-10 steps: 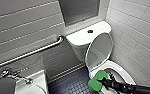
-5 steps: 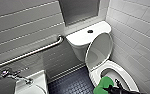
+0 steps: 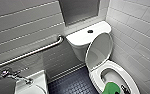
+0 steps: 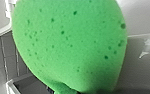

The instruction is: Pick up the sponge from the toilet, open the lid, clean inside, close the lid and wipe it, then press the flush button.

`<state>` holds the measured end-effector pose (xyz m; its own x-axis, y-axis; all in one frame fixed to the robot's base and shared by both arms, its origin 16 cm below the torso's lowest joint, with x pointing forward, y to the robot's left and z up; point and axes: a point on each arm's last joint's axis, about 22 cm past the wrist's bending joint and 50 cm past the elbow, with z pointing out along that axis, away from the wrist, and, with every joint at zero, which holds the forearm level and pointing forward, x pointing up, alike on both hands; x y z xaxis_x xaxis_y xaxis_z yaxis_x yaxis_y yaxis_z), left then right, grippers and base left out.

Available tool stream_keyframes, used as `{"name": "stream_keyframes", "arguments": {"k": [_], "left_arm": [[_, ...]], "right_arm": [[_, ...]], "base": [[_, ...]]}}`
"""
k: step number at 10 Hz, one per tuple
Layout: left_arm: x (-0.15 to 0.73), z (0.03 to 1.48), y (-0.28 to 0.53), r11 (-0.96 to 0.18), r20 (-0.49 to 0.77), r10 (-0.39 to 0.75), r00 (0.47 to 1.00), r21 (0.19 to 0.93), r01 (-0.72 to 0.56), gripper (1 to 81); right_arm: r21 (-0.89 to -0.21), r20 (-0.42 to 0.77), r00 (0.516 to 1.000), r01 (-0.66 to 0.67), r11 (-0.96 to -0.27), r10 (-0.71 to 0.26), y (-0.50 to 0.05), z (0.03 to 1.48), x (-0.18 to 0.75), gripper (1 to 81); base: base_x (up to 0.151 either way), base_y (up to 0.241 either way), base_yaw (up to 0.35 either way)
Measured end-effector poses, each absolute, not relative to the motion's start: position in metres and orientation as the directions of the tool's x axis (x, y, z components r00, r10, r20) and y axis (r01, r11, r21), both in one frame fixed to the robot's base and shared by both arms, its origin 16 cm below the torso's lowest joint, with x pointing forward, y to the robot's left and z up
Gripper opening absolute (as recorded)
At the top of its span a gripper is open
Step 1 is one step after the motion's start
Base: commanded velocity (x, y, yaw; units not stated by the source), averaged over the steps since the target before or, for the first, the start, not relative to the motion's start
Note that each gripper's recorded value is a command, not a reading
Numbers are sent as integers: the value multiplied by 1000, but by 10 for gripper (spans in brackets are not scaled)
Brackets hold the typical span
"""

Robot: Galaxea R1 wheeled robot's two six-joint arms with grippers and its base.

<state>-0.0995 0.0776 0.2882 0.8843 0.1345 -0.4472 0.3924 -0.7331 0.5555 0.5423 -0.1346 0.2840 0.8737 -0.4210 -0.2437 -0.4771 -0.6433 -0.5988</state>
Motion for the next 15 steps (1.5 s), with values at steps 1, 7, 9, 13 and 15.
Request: {"name": "stream_keyframes", "arguments": {"k": [1, 7, 9, 13, 15], "left_arm": [[-100, 288, 80, -735, -448, 134, 884, 553, 392, 811], [-99, 290, 79, -727, -436, 124, 891, 571, 381, 811], [-99, 290, 79, -727, -435, 123, 892, 572, 380, 811], [-87, 283, 83, -730, -416, 121, 901, 578, 365, 811], [-77, 275, 95, -740, -401, 120, 908, 574, 351, 811]], "right_arm": [[-588, -241, 875, -476, -654, -420, -145, 283, 534, 10], [-471, -242, 856, -516, -715, -458, -208, 281, 487, 10], [-372, -255, 842, -539, -756, -475, -247, 267, 443, 10], [-182, -283, 820, -555, -812, -497, -304, 240, 350, 10], [-200, -312, 847, -502, -842, -430, -301, 239, 310, 10]], "base": [[0, 0, 0], [0, 0, 0], [0, 0, 0], [0, 0, 0], [0, 0, 0]]}}
